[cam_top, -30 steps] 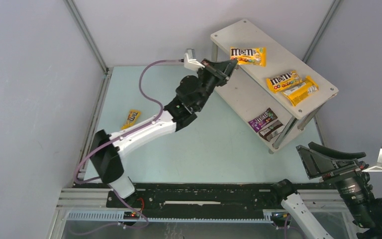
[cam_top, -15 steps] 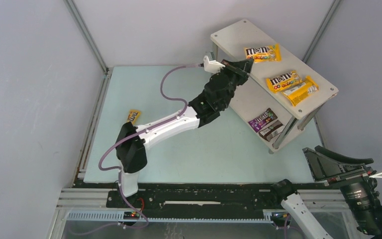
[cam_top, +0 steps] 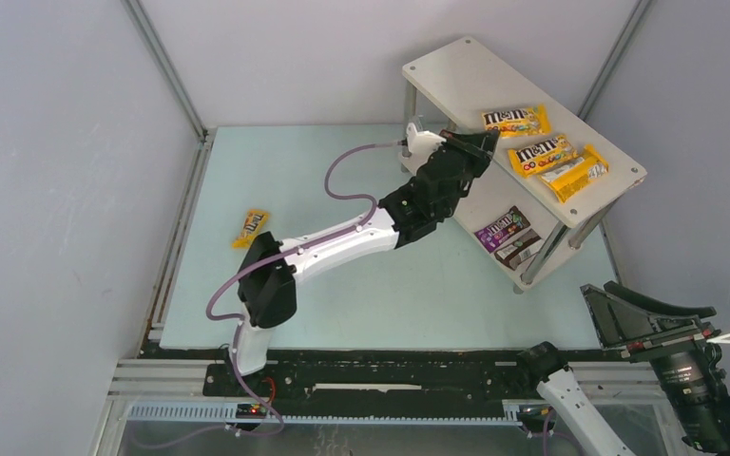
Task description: Place and organize the candy bags onto the shelf
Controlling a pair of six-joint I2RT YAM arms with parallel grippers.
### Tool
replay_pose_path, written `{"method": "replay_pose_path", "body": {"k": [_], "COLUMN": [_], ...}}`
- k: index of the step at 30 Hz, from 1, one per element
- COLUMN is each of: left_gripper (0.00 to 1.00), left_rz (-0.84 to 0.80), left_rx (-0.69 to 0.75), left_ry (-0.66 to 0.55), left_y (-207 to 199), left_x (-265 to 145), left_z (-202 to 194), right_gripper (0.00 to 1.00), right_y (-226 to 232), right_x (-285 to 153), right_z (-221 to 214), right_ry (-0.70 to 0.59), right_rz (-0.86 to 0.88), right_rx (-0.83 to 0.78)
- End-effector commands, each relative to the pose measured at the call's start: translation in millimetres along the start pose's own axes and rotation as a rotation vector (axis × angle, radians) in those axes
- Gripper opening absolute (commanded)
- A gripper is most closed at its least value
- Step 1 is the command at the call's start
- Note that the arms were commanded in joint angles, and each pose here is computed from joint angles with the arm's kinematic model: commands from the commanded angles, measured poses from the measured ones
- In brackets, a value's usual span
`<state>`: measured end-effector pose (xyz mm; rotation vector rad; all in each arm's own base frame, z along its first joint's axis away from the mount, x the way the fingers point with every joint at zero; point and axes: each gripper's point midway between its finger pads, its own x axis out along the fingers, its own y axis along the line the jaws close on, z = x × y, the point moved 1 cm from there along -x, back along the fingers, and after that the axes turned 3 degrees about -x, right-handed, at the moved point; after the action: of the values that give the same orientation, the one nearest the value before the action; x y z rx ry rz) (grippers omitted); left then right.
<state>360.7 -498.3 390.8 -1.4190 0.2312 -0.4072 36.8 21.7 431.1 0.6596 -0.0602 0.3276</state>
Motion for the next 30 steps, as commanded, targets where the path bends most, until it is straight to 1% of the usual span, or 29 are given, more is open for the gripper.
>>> {"method": "replay_pose_path", "body": {"k": [1,2,3,5,8,10,13,16,18,19,20,23,26,27,28,29,30], "left_gripper": [0.05,0.1,0.2,0.3,0.36,0.42,0.51,0.65,0.81,0.86,0.89,0.92,0.87,0.82,0.75,0.66,0.6], "left_rz": [-0.057,-0.067,-0.078,-0.09,-0.148,-0.195,-0.252,-0.336,-0.37,-0.374,-0.363,-0.333,-0.326,-0.339,-0.353,-0.392,-0.411], "left_rx": [-0.072,-0.063,-0.051,-0.023,0.02,0.071,0.211,0.398,0.501,0.541,0.571,0.59,0.552,0.545,0.549,0.555,0.56], "left_ry": [0.014,0.032,0.043,0.062,0.098,0.133,0.183,0.218,0.263,0.288,0.304,0.332,0.372,0.399,0.42,0.439,0.457], "left_y": [-29,-30,-30,-29,-33,-43,-51,-57,-56,-54,-49,-39,-41,-43,-43,-52,-54], "left_x": [-4,-6,-10,-19,-36,-49,-70,-89,-93,-94,-92,-85,-74,-72,-68,-67,-64], "left_z": [1,-1,-1,1,5,8,14,24,27,28,31,41,42,39,34,30,26], "right_gripper": [0.99,0.99,0.99,0.99,0.99,0.99,0.99,0.99,0.99,0.99,0.99,0.98,0.98,0.98,0.98,0.98,0.98], "right_y": [-1,-2,-2,-3,-4,-5,-3,-4,-5,-4,-4,-5,-4,-4,-4,-4,-4], "right_x": [-3,-3,-3,-3,-2,-1,-2,-3,-3,-3,-2,-2,-2,-2,-2,-3,-3], "right_z": [2,2,1,0,-1,-3,-3,-3,-3,-3,-3,-5,-5,-5,-6,-6,-6], "right_ry": [-0.014,-0.013,-0.012,-0.012,-0.012,-0.009,-0.008,-0.011,-0.011,-0.01,-0.01,-0.005,-0.006,-0.005,-0.003,-0.004,-0.005], "right_rz": [0.001,-0.002,-0.003,-0.004,-0.005,-0.004,0.005,0.001,-0.002,0.0,0.001,0.0,0.002,0.002,0.003,0.004,0.005], "right_rx": [0.013,0.013,0.012,0.012,0.013,0.013,0.013,0.014,0.013,0.014,0.013,0.016,0.023,0.025,0.024,0.026,0.028]}}
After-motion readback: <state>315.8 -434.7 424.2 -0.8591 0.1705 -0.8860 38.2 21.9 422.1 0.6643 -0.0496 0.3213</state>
